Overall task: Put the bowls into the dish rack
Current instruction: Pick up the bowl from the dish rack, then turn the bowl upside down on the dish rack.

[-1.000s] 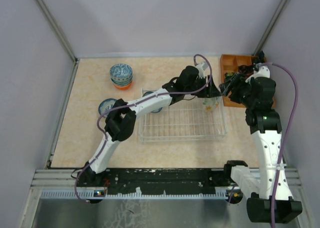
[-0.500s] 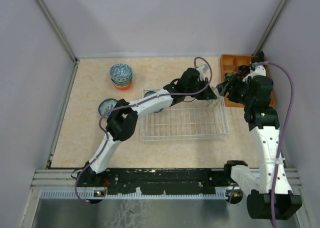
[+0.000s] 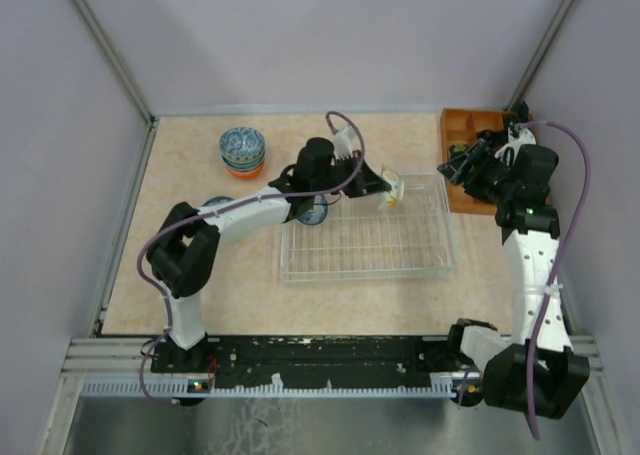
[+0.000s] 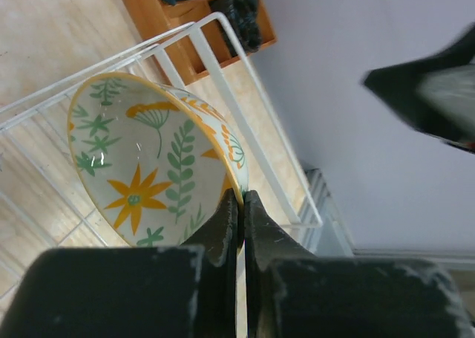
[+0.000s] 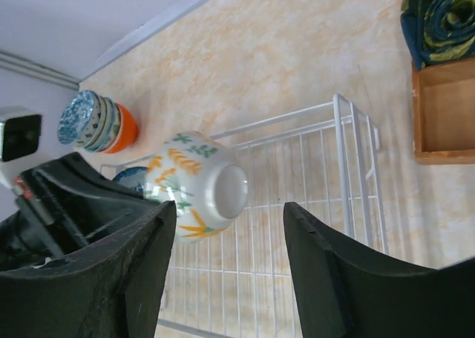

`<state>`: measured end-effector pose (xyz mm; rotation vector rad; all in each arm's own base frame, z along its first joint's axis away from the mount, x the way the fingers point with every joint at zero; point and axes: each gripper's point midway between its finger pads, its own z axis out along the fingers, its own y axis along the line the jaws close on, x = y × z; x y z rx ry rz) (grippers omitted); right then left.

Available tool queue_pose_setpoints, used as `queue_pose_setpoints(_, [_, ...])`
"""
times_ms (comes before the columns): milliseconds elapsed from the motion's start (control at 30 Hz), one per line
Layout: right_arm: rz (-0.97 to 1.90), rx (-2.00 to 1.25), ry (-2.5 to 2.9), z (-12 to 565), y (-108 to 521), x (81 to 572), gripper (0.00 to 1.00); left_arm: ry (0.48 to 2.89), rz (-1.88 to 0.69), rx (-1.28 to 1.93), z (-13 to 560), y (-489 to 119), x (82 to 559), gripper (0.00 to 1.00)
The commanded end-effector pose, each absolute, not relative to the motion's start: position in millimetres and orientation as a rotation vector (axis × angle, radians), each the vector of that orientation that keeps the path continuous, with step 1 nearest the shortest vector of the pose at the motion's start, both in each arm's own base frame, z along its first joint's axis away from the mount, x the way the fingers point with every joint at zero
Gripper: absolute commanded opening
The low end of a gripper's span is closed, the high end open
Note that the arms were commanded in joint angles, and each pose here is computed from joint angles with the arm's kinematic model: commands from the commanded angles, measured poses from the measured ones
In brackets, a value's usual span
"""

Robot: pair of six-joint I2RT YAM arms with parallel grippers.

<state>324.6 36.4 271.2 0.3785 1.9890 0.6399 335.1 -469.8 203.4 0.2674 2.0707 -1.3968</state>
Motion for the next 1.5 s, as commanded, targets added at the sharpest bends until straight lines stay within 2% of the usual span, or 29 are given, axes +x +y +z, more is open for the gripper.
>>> queue_pose_setpoints(0, [0.891, 0.292, 1.919, 287.4, 59.6, 326.2, 0.60, 1.649, -1.711, 0.342, 323.6, -446.0, 310.3, 0.00])
queue_pose_setpoints(133, [1.029, 0.236, 1.877, 303.1, 76.5, 318.4, 0.66, 1.436, -1.866, 0.380, 380.4, -417.4, 282.1, 0.00])
queue_pose_setpoints(267, [1.203, 0.189, 1.805, 314.7, 93.9, 311.5, 0.66, 1.201, -2.046, 0.364, 422.6, -380.3, 251.6, 0.00])
queue_pose_setpoints(467, [1.445, 0.132, 1.593, 348.7, 113.9, 289.8, 0.68, 0.809, -2.319, 0.258, 453.6, -324.2, 214.7, 0.00])
queue_pose_setpoints(667, [1.563, 0.047, 1.422, 388.9, 135.8, 262.8, 0.72, 0.758, -2.351, 0.244, 466.8, -320.2, 199.2, 0.00])
queue_pose_setpoints(933, [1.894, -0.001, 1.081, 421.5, 140.7, 213.8, 0.73, 0.614, -2.389, 0.130, 497.2, -303.3, 174.5, 0.00])
queue_pose_setpoints(1167, [1.928, 0.011, 1.030, 427.8, 142.0, 201.6, 0.74, 0.502, -2.403, 0.106, 523.3, -294.1, 163.7, 0.00])
queue_pose_setpoints(1467, [2.090, -0.059, 0.869, 449.5, 155.8, 174.2, 0.74, 0.542, -2.428, 0.056, 511.5, -315.5, 173.4, 0.00])
